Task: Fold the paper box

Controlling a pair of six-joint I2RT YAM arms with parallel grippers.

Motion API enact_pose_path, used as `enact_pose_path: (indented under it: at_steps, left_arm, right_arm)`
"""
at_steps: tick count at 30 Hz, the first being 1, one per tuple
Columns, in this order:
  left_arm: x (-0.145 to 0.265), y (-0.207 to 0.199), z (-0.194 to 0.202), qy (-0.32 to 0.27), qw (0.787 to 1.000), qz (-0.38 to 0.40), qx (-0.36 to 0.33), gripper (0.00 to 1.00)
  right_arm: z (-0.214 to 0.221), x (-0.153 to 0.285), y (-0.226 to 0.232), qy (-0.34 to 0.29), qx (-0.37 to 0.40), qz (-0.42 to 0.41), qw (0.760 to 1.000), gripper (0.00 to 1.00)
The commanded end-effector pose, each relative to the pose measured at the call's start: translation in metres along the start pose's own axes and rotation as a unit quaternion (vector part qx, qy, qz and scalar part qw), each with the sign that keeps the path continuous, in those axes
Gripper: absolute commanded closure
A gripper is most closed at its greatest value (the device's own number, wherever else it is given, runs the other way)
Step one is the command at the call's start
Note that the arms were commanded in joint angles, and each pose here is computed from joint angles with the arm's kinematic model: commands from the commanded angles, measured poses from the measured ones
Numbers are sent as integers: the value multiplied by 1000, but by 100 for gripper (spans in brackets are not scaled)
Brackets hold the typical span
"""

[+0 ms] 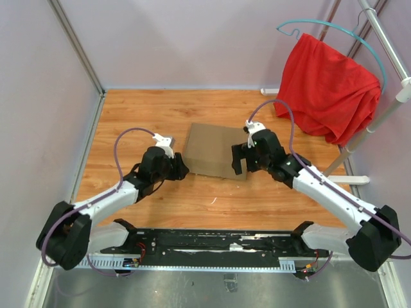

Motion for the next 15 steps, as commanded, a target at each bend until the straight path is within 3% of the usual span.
enact_pose_path:
  at_steps: [1,5,6,8,10,11,13,15]
  left_arm:
    - [20,-11,-16,-42,998,36,14,51]
    - [21,-14,-21,-74,996,49,25,72]
    - [18,-13,-19,-70,996,47,24,81]
    - [11,-12,-14,-52,997,47,22,98]
    - [6,-13,-9,-45,997,59,21,100]
    - [4,-14,-6,-46,996,68,21,100]
    - [1,-15,-3,-45,996,75,24,100]
    - [-2,-13,0,-43,996,69,24,100]
  right_arm:
    - [-49,6,7,-52,1,-3,999,4]
    - [-100,-29,13,-56,9,-8,998,10]
    - [-111,-40,14,-58,15,-9,998,15]
    - [-138,-61,15,-69,18,-8,997,35]
    - [-160,-82,15,-78,11,-16,997,61]
    - [-168,-95,14,-77,6,-22,997,69]
    - [-183,-118,13,-76,-1,-34,997,77]
    - [-193,-143,9,-64,-3,-30,997,78]
Point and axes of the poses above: each gripper's point midway between its finger pads, its own x axis back along the fingers, its own y axis along the line the jaws close on, z = x × y, the point moved 8 cm from there along x, back along the fingers, and after that the axes turned 10 degrees about -x, right-handed, at the moved point
